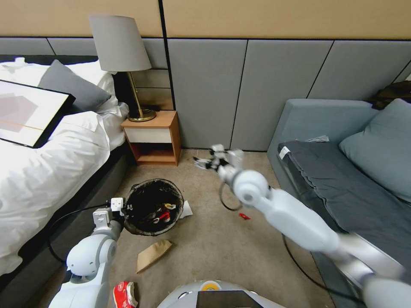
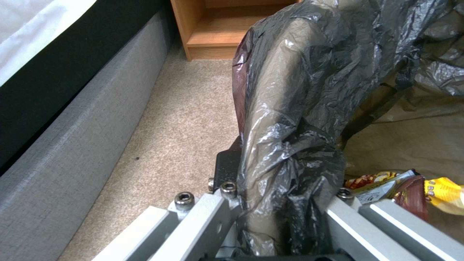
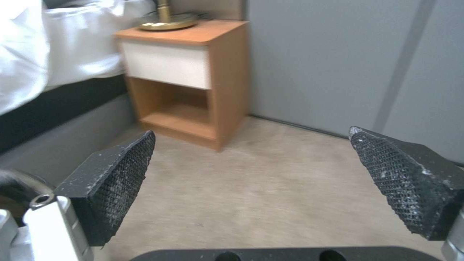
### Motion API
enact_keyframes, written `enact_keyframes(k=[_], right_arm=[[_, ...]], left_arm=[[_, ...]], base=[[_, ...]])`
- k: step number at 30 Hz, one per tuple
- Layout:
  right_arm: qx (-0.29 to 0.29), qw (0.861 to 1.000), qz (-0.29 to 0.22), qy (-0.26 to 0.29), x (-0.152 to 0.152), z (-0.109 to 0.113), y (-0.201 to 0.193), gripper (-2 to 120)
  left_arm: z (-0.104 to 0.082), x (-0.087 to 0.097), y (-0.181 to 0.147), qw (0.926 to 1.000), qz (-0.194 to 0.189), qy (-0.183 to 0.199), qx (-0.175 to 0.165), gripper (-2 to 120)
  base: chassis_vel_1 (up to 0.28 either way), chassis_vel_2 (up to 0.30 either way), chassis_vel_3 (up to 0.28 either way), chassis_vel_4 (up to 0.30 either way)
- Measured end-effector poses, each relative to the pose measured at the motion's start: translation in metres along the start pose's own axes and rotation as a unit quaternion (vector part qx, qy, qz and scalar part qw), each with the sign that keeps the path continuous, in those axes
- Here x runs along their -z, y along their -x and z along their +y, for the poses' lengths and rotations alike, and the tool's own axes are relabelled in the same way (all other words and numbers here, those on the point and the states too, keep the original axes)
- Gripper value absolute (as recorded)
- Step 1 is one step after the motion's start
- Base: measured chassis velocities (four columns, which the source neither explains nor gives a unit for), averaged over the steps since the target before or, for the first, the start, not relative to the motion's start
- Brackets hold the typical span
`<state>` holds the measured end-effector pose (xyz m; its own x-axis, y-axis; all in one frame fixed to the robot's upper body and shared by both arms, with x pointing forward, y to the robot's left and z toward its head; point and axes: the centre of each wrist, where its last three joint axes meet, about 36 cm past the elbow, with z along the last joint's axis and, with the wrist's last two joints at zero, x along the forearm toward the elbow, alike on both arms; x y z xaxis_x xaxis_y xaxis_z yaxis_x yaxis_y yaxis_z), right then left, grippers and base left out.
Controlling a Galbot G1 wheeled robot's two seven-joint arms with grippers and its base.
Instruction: Pick up the trash bin, then pick up the garbage from the floor and place it into the trash bin.
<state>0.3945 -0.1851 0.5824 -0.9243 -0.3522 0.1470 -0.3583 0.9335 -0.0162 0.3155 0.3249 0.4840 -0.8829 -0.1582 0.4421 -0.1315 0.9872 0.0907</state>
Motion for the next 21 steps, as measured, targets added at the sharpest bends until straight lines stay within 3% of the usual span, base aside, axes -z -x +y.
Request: enact_keyframes(k=[3,6,7,10,13,14,15,18,21], right_arm=[[-0.031,0.999,-0.014,0.000,-0.007,-0.012,-0.019,100],[-0.114,0.991,-0.064,-0.001,-0.017,-0.040,-0.054,100],[-0.114,0.991,-0.064,-0.001,-0.017,-0.040,-0.054,100],[-0.191,0.978,-0.080,-0.036,-0.053,-0.063,-0.084,100],[-0.219,0.972,-0.077,-0.045,-0.070,-0.071,-0.094,100],[-0.251,0.964,-0.077,-0.044,-0.090,-0.076,-0.104,100],[-0.251,0.964,-0.077,-0.044,-0.090,-0.076,-0.104,100],[-0.332,0.940,-0.072,-0.039,-0.153,-0.081,-0.123,100],[-0.345,0.935,-0.071,-0.036,-0.167,-0.084,-0.121,100]], left_arm=[[-0.001,0.000,0.000,1.0000,-0.001,-0.002,-0.001,0],[-0.002,0.001,-0.002,1.0000,-0.002,0.000,-0.002,0],[-0.002,0.001,-0.002,1.0000,-0.002,0.000,-0.002,0],[-0.002,0.001,-0.003,1.0000,-0.002,0.002,-0.002,0],[-0.001,0.000,-0.003,1.0000,-0.001,0.002,-0.002,0],[-0.001,0.000,-0.004,1.0000,0.001,0.002,-0.003,0],[-0.001,0.000,-0.004,1.0000,0.001,0.002,-0.003,0],[-0.003,-0.004,-0.004,1.0000,0.006,0.002,-0.006,0],[-0.004,-0.005,-0.004,0.9999,0.008,0.002,-0.009,0]], base=[[0.000,0.000,0.000,0.000],[0.000,0.000,0.000,0.000],[0.000,0.000,0.000,0.000],[0.000,0.000,0.000,0.000],[0.000,0.000,0.000,0.000],[0.000,0.000,0.000,0.000],[0.000,0.000,0.000,0.000],[0.000,0.000,0.000,0.000],[0.000,0.000,0.000,0.000]])
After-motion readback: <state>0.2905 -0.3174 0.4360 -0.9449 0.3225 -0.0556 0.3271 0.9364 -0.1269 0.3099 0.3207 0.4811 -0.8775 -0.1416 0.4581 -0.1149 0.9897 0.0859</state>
